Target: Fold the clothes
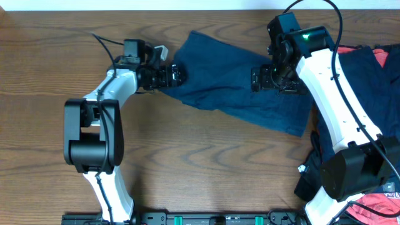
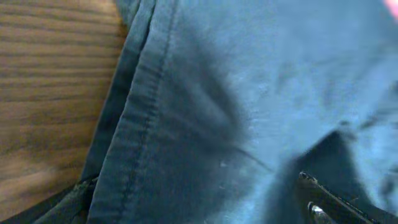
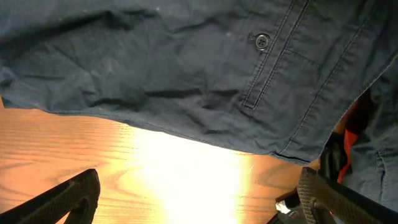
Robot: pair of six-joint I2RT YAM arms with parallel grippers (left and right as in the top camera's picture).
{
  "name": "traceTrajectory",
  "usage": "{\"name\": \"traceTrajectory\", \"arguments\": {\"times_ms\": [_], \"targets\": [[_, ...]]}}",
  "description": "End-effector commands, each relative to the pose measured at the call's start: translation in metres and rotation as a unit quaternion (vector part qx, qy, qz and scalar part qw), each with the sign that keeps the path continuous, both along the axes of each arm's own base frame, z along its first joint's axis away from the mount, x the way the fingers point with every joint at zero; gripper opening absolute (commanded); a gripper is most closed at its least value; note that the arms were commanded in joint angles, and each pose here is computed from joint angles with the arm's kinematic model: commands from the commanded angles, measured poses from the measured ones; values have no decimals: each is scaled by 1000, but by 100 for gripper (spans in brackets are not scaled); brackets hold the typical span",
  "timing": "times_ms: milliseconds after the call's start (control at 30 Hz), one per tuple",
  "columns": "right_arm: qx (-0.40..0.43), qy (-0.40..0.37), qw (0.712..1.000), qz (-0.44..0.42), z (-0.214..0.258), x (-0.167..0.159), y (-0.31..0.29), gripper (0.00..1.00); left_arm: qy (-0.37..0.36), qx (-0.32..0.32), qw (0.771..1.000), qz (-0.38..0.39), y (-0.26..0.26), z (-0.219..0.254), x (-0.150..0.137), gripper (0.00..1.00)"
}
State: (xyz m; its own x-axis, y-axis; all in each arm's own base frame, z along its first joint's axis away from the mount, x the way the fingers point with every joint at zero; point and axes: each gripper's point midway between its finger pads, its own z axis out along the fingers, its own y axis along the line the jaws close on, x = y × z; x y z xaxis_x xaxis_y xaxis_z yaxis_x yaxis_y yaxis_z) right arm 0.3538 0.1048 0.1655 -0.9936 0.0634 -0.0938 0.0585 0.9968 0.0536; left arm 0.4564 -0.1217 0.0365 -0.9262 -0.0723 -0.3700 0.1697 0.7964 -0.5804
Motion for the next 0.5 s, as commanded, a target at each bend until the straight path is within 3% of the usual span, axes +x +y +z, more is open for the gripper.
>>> {"name": "traceTrajectory", "arguments": {"times_ms": [0, 167, 467], "targets": [[-2, -17, 1000, -4, 11, 2, 2, 99, 5, -106, 994, -35, -9, 11, -3, 98], [0, -27, 1000, -3, 18, 5, 3, 99, 17, -176, 983, -41, -7, 11, -4, 98], [-5, -42, 999, 4, 25, 9, 7, 99, 17, -210, 976, -56, -14, 13, -5, 98]]}}
